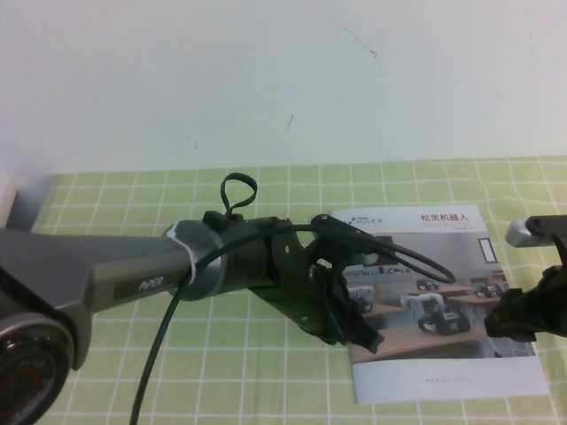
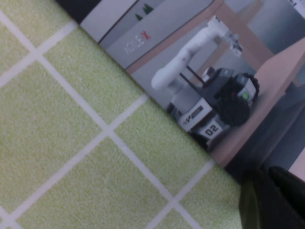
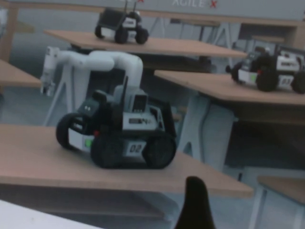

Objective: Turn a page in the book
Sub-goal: Open the closed book

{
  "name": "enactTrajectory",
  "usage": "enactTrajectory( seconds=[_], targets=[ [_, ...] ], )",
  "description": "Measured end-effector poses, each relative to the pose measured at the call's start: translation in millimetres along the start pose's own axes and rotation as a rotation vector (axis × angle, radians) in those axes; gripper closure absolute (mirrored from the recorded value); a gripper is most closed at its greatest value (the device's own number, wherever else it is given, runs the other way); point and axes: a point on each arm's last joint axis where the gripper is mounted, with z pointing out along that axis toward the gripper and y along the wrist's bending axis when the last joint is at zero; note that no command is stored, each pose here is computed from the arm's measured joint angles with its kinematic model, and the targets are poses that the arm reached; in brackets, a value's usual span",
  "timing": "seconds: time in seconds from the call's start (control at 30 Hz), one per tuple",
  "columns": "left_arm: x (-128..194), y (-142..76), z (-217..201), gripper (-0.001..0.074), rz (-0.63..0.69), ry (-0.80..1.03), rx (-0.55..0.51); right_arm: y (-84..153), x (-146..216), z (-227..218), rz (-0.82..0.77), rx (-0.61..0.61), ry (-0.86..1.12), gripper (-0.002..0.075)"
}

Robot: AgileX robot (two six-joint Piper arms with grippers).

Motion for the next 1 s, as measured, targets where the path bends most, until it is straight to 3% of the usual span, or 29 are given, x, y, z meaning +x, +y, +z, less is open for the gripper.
enactTrajectory(
  seconds=[1.0],
  targets=[
    [0.1, -0.1, 0.0, 0.0738, 0.000, 0.002, 0.001, 0.6, -4.4, 7.5, 0.190, -0.042, -0.052, 0.0233]
  ],
)
